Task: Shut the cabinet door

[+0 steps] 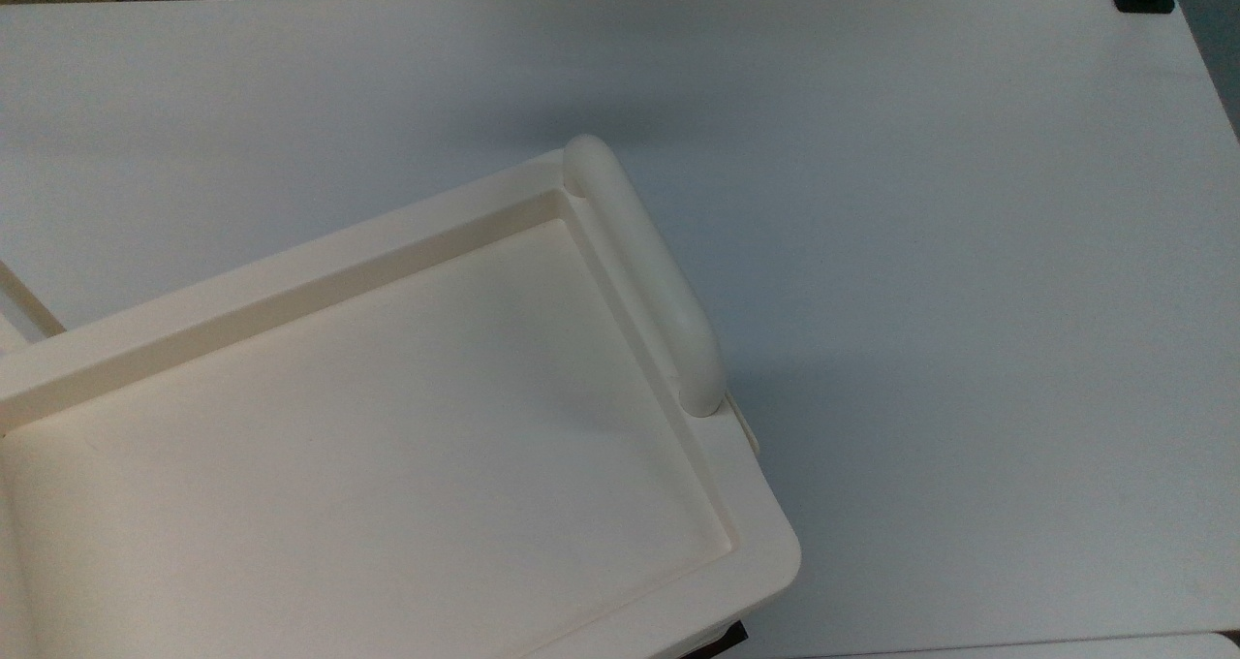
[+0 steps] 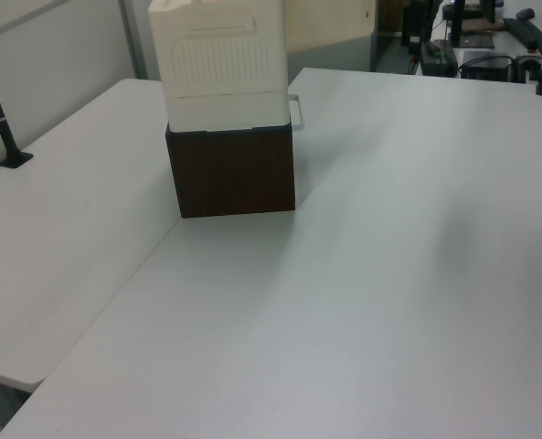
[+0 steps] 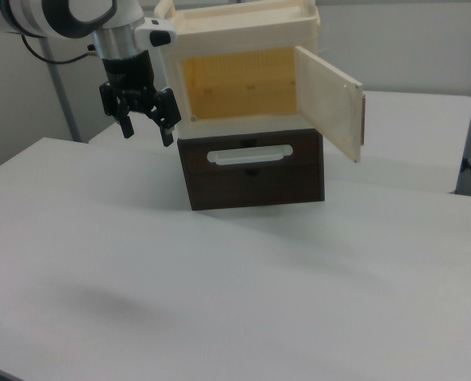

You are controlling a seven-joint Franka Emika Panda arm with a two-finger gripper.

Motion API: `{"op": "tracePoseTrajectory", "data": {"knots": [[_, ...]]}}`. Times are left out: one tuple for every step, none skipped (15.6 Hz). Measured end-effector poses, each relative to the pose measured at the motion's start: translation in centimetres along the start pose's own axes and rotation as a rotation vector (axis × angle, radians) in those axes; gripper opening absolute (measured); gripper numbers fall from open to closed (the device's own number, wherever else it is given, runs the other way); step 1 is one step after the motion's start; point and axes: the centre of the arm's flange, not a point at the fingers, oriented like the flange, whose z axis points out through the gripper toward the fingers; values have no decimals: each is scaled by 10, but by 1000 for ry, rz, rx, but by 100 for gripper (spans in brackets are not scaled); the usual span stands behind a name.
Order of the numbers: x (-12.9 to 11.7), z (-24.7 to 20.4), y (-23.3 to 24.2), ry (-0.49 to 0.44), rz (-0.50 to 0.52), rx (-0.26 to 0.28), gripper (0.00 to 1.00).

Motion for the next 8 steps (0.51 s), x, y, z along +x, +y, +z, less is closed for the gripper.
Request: {"op": "tracePoseTrajectory", "data": {"knots": [[0, 0, 0, 0, 0, 0, 100], [0, 0, 0, 0, 0, 0, 100], [0, 0, 0, 0, 0, 0, 100], [0, 0, 0, 0, 0, -1, 100], [0, 0, 1, -1, -6, -7, 100], [0, 0, 2, -2, -25, -19, 100], [0, 0, 3, -3, -46, -29, 100], [0, 0, 5, -4, -61, -35, 100]]}}
